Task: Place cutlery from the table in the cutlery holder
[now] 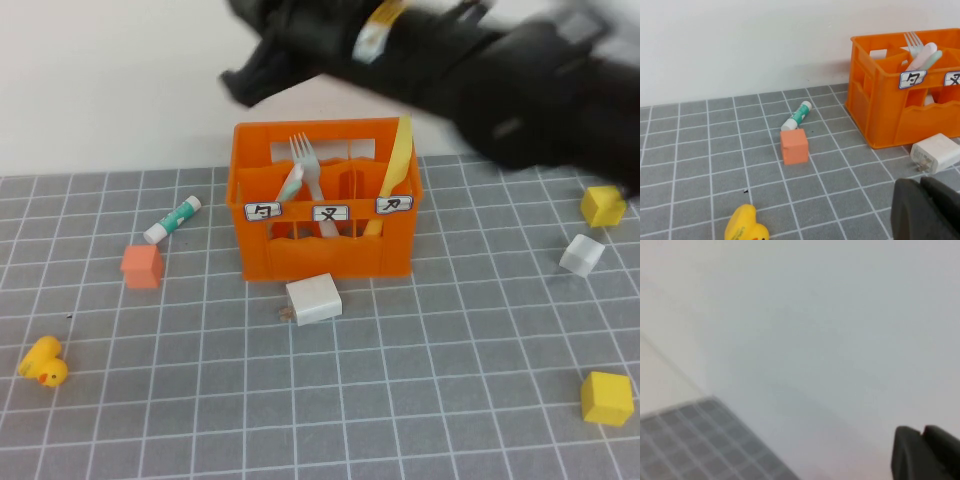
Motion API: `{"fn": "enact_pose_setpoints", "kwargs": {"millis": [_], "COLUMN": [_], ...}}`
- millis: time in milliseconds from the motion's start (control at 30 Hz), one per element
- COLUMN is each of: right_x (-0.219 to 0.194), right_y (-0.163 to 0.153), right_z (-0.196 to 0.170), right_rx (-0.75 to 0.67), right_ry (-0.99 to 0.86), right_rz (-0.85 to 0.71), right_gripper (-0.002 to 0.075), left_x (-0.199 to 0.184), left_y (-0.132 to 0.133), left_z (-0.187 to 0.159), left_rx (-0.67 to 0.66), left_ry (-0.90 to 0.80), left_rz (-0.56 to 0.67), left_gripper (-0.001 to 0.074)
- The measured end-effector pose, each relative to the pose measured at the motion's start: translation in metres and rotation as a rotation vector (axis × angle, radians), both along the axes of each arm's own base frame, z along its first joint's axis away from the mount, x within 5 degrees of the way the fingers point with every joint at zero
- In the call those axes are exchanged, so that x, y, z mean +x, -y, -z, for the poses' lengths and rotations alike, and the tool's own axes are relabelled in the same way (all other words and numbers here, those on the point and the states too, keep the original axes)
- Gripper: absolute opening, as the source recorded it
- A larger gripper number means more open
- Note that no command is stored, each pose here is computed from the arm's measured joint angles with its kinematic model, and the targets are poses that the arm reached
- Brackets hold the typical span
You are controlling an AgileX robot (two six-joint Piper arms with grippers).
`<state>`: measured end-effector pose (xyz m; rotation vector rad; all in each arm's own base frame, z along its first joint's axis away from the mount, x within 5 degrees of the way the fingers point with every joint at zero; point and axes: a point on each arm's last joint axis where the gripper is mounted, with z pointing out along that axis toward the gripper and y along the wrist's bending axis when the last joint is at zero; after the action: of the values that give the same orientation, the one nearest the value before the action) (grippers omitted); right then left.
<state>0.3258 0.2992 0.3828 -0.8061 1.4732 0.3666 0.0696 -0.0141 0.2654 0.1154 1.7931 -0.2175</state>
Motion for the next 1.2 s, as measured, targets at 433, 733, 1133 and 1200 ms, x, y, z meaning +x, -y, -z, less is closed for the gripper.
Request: {"fn": "enact_pose_setpoints", "kwargs": {"millis": [433, 733, 1133, 1200], "right_x": [-0.101, -0.167, -0.249, -0.258], "right_y": [0.100, 0.163, 0.258, 0.268], "right_z": [-0.060, 0.006, 0.093, 0.098], "right_rx": [-0.493, -0.495, -0.392, -0.356], "right_ry": [-0.061, -0.105, -0.137, -0.131], "right_rz": [-0.028, -0.007, 0.195, 0.221], "right_gripper": [-0.0001, -0.0001, -0.0001, -0.0001], "left_x": [0.001, 0.001, 0.001, 0.001], "left_y": [0.002, 0.002, 0.002, 0.003], "left_z": [-0.006, -0.007, -0.006, -0.003], "left_rx": [-0.024, -0.026, -0.057, -0.057], "left_ry": [0.066, 0.073, 0.061, 0.065], "left_rz": [0.013, 0.014, 0.016, 0.019], "left_gripper": [-0.0001, -0.0001, -0.0001, -0.0001]}}
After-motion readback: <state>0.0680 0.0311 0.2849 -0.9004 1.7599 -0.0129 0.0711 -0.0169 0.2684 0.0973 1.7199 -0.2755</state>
